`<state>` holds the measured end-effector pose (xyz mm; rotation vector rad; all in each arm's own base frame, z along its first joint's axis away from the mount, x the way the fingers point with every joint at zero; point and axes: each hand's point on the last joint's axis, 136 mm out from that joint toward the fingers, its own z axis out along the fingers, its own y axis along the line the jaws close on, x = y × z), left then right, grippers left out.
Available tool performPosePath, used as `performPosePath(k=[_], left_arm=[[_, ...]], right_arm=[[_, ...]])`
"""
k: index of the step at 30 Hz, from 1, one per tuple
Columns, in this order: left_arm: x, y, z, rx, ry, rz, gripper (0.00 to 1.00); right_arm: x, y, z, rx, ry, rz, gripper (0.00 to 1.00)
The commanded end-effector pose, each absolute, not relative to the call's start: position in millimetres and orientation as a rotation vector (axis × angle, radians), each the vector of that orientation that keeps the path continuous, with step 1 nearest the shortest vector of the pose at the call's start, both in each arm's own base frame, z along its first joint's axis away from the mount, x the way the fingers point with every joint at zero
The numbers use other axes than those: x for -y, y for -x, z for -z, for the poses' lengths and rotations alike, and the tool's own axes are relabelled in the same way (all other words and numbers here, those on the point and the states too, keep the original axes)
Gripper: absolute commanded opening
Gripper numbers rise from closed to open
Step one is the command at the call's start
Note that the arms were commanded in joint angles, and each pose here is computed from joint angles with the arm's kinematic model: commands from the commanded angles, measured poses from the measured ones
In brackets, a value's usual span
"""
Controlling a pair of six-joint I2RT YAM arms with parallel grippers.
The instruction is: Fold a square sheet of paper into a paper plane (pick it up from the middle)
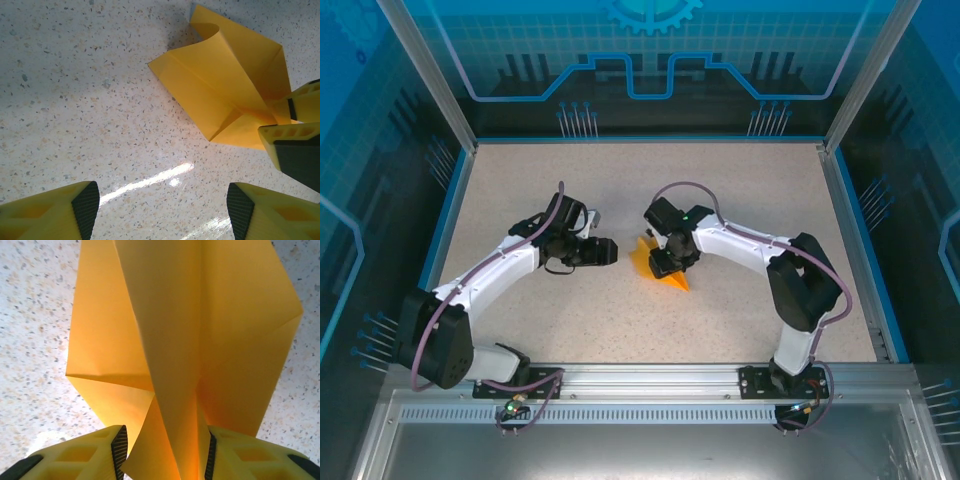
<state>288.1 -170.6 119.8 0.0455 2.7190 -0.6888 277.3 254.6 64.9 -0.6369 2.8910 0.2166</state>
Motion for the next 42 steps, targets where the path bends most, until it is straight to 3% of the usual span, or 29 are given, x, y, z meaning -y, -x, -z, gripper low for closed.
performPosePath(k=[1, 12, 26, 37, 42], left_arm=[[166.4, -287.5, -127.2, -2.704, -0.069, 0.679, 0.72], [172.6, -291.1, -122.8, -2.707, -0.057, 0.724, 0.71], [195.4, -335.1, -131.2, -2.625, -0.011, 0.815, 0.7], [174.8, -328.1, -145.8, -2.641, -0.12, 0.634, 0.72], [148.5, -327.6, -157.0, -2.606, -0.255, 0.428, 0.73]], right_arm=[[-263.0, -287.8, -76.6, -2.759, 0.676, -0.233, 0.46], [-284.7, -299.3, -90.3, -2.544, 0.68, -0.371, 0.49], [-306.3, -296.8, -99.0, -2.369, 0.707, -0.603, 0.52], [-272.6, -296.7, -134.3, -2.353, 0.745, -0.567, 0.55], [-231.8, -305.3, -164.1, -2.289, 0.786, -0.529, 0.67]])
